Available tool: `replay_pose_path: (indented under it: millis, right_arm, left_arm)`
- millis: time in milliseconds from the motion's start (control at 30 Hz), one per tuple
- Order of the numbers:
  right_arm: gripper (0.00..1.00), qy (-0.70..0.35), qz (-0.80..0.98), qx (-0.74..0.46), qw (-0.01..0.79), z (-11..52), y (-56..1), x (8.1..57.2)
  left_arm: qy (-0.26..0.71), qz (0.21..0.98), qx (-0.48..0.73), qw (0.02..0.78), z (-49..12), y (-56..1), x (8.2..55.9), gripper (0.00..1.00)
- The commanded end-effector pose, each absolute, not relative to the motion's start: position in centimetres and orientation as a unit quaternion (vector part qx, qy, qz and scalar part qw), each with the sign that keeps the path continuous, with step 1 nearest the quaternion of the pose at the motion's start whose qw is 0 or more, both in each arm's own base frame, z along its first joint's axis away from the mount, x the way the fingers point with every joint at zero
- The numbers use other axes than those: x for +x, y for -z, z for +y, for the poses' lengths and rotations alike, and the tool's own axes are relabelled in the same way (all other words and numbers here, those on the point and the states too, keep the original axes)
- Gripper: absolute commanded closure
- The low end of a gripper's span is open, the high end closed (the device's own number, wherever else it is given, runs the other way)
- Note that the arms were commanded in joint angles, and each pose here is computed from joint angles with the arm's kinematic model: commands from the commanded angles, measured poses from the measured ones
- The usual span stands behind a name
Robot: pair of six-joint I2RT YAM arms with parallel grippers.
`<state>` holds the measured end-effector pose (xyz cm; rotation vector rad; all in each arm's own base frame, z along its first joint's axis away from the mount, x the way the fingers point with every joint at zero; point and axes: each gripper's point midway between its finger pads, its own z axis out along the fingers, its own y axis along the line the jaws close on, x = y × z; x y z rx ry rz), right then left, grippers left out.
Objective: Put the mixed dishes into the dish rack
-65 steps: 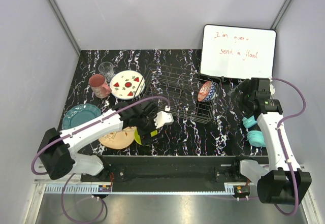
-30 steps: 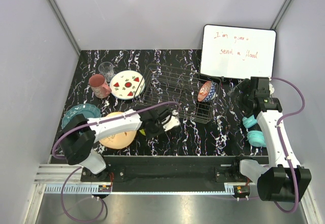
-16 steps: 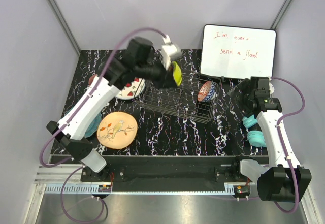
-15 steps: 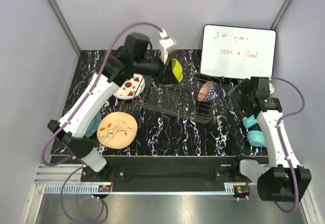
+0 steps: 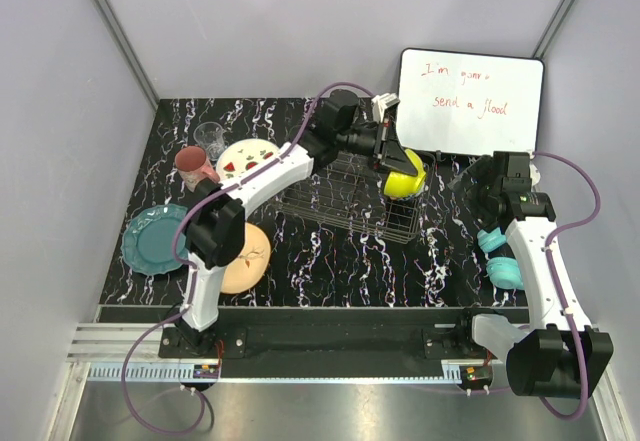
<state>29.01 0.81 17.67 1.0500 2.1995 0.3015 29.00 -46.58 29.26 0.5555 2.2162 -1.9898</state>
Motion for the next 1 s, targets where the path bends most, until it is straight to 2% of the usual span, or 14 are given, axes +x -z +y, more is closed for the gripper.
replay_pose_path:
  millis: [0, 267, 633, 700, 967]
  right_arm:
    - [0.0, -0.117, 0.84, 0.394, 0.355, 0.6, -19.2, 29.6]
    - [0.0, -0.129, 0.843, 0.386, 0.353, 1.1, -19.9, 29.8]
    - [0.0, -0.113, 0.842, 0.4, 0.343, 0.7, -19.4, 28.5]
    - [0.0, -0.111, 0.844, 0.4, 0.339, 0.7, -19.1, 28.3]
    - [0.0, -0.109, 0.845, 0.401, 0.335, 0.6, -18.8, 28.5]
  left_arm:
    - [0.695, 0.681, 0.205, 0.101, -46.5, -35.1, 28.5, 1.0]
    - [0.672, 0.713, 0.173, 0.102, -48.8, -32.5, 28.4, 1.0]
    - [0.579, 0.803, 0.099, 0.107, -50.3, -22.4, 31.6, 1.0]
    - [0.588, 0.794, 0.075, 0.136, -50.1, -22.8, 32.7, 1.0]
    - [0.587, 0.8, 0.033, 0.122, -49.7, -19.6, 32.7, 1.0]
